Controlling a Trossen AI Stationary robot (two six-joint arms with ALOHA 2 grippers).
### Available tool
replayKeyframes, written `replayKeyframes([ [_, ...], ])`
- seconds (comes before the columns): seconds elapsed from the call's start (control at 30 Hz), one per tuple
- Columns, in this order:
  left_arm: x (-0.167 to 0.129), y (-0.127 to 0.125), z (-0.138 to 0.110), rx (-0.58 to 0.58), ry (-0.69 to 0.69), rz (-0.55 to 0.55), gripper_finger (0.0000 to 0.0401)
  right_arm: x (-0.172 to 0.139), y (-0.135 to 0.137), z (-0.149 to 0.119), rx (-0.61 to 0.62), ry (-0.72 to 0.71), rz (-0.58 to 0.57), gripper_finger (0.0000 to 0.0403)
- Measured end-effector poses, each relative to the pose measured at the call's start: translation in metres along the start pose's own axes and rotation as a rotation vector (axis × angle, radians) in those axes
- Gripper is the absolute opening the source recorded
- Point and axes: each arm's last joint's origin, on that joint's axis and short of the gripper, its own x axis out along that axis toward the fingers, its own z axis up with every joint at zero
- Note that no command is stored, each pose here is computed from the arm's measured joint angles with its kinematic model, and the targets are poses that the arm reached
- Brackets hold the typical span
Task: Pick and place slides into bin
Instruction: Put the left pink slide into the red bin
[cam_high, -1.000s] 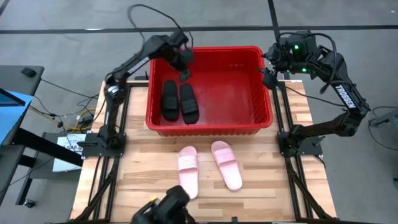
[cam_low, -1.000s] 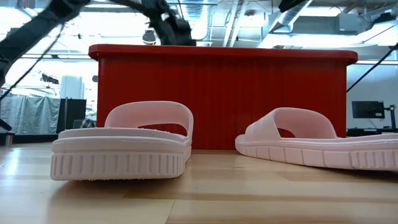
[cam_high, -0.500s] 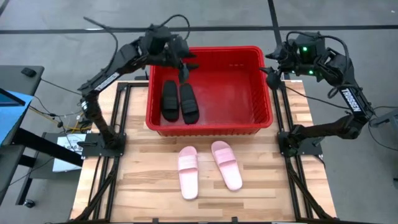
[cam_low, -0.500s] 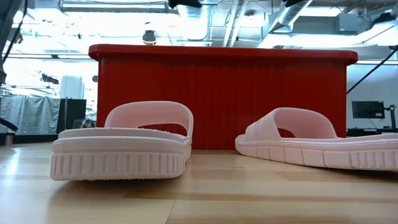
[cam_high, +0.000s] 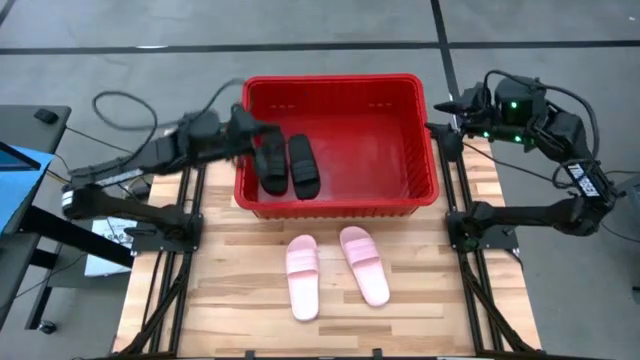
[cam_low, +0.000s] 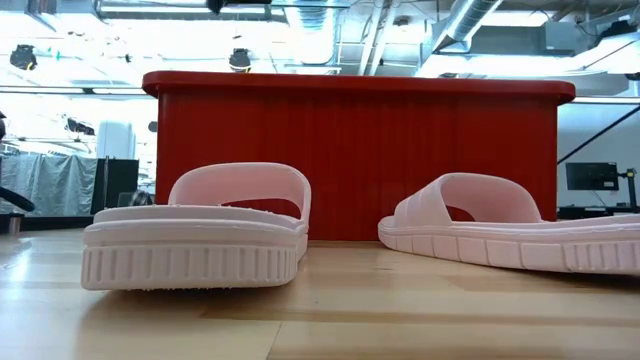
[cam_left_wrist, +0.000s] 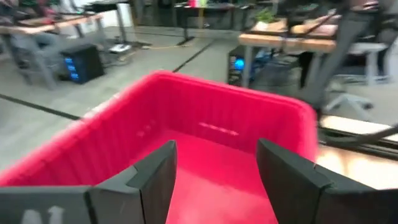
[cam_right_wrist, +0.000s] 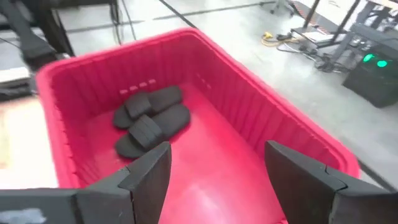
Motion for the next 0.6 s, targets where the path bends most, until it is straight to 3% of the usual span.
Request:
replayKeyframes([
  [0.17, -0.013, -0.018, -0.04, -0.077, -0.039, -0.099, 0.021, -0.001, 0.01, -0.006, 0.031, -0.007, 0.052, 0.0249],
  [0.37, -0.017, -0.033, -0.069, -0.173, 0.055, -0.2, 0.021, 0.003, 0.018, -0.016, 0.059, 0.024, 0.067, 0.0249],
  [0.6, -0.021, -0.048, -0.08, -0.231, 0.222, -0.523, 0.021, 0.0, 0.026, -0.018, 0.052, 0.02, 0.123, 0.0249],
])
